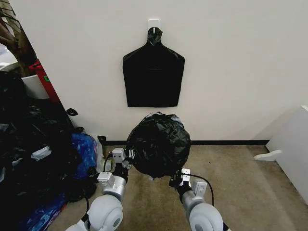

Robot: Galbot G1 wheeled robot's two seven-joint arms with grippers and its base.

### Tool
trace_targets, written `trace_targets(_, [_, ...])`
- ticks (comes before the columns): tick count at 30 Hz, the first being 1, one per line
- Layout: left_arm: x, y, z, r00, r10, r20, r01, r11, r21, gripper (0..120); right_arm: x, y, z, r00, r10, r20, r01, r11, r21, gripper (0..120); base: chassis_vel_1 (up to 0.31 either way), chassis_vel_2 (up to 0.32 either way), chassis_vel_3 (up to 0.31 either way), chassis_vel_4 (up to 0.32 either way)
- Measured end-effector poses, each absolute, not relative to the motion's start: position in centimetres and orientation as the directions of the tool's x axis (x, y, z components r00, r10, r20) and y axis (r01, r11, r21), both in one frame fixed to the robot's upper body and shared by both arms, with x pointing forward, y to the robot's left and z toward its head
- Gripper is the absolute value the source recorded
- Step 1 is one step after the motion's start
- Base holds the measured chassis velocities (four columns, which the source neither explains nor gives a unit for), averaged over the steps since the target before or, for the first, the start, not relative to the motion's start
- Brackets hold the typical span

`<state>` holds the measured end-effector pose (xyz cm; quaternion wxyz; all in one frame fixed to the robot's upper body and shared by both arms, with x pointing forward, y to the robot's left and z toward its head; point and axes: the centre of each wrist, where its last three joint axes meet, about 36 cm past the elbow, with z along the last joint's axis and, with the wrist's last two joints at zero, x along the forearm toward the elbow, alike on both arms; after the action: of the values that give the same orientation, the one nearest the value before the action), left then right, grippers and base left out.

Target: Place the garbage bag over the trash bin.

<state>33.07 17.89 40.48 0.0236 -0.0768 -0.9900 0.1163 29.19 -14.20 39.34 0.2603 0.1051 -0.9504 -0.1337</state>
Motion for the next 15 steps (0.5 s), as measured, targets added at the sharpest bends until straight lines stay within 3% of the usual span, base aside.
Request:
trace_targets(6, [34.5, 18.3, 40.4, -0.987, 0.105, 0.124, 0.068, 0.960, -0.272, 1, 27.4, -15.4, 40.1, -0.851, -0.280, 0.445, -0.191, 0.953, 0.235, 36, 0.000, 0.000, 0.000, 0.000])
trace_targets(8, [34.6, 18.4, 40.4, -0.986, 0.095, 0.138, 0.053, 0.959, -0.278, 1, 27.0, -15.5, 40.1, -0.849, -0.285, 0.445, -0.199, 0.953, 0.230, 38, 0.000, 0.000, 0.000, 0.000])
trace_targets(15, [35.3, 18.5, 41.1, -0.968, 0.042, 0.246, -0.045, 0.941, -0.336, 1, 24.7, -16.3, 41.1, -0.828, -0.341, 0.445, -0.245, 0.934, 0.259, 68, 0.000, 0.000, 0.000, 0.000])
